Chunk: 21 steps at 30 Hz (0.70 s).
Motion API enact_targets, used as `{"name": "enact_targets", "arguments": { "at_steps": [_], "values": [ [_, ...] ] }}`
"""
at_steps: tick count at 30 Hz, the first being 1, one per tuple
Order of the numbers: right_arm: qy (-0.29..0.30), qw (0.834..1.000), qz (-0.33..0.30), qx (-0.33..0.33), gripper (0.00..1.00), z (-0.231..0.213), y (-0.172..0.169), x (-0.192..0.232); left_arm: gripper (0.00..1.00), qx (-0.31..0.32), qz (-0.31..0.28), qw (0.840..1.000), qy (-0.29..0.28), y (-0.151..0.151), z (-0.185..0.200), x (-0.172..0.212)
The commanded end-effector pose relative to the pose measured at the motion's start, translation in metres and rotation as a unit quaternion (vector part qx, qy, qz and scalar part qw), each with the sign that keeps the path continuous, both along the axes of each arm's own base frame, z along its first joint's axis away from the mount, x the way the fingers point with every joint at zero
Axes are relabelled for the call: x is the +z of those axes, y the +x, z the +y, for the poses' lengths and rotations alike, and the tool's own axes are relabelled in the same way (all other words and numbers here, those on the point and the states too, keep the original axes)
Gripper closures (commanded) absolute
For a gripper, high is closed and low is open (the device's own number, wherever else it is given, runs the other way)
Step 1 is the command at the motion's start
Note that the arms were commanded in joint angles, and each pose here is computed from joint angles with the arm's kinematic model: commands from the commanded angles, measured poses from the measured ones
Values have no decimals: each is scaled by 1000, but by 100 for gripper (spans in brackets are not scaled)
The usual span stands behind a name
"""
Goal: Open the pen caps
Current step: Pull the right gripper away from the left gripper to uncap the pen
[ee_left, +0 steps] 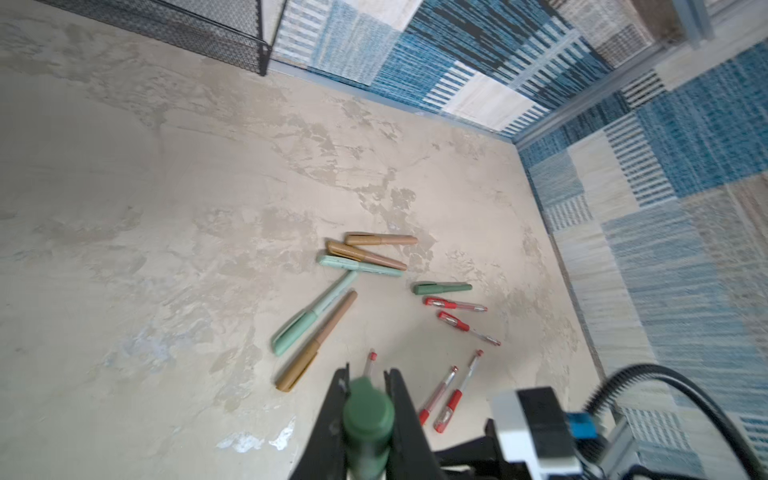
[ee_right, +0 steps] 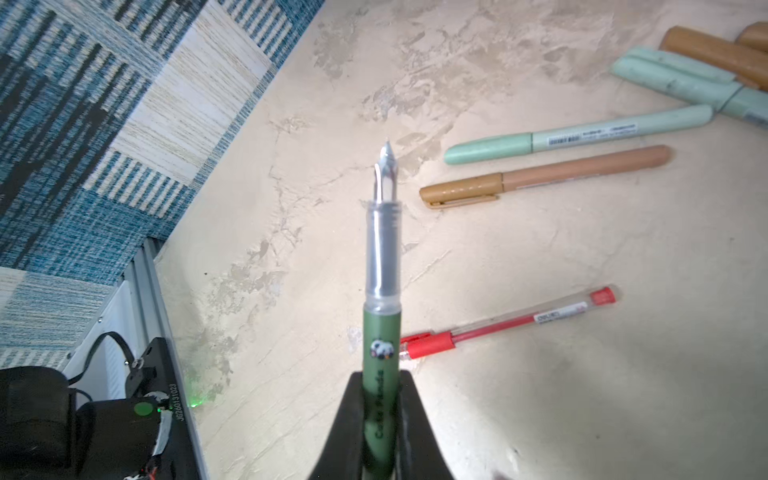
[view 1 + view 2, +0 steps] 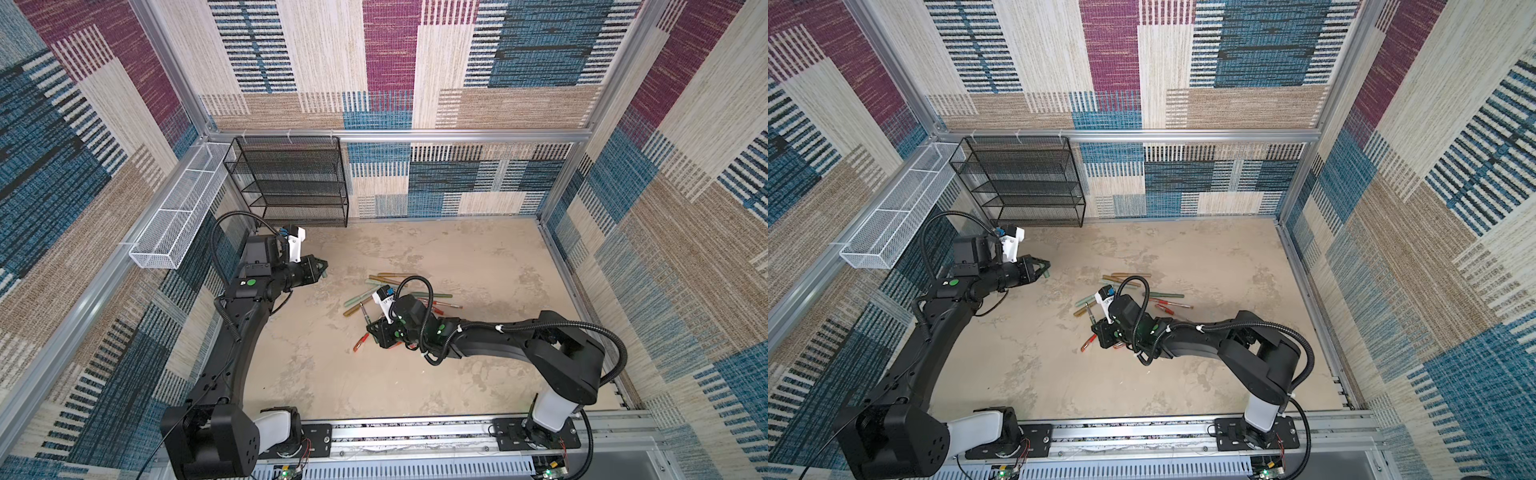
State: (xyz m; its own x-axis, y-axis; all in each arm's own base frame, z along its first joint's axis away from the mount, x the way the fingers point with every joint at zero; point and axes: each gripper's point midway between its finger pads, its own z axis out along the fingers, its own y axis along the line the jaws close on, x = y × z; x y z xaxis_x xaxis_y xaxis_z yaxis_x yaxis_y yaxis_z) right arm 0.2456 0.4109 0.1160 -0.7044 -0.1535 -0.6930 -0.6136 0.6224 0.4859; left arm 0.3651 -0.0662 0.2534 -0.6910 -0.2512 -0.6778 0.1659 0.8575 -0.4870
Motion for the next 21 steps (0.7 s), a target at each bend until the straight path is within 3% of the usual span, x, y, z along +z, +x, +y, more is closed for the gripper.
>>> {"name": "enact_targets", "arguments": {
  "at_steps": [1, 7, 14, 19, 21],
  "values": [
    [2, 999, -27, -29, 100, -12, 7, 15, 100, 32, -5, 998, 58, 8, 22, -7],
    [-26, 996, -40, -79, 100, -46, 19, 29, 100, 50, 65, 979, 186, 26, 59, -56],
    [-31, 989, -52, -133, 100, -94, 30, 49, 100, 25, 205, 951, 230, 55, 74, -128],
    [-45, 985, -62, -157, 99, -123, 28, 53, 100, 18, 279, 922, 267, 65, 89, -178],
    [-45, 983, -63, -166, 99, -132, 26, 56, 100, 12, 291, 918, 270, 70, 90, -187]
  ]
}}
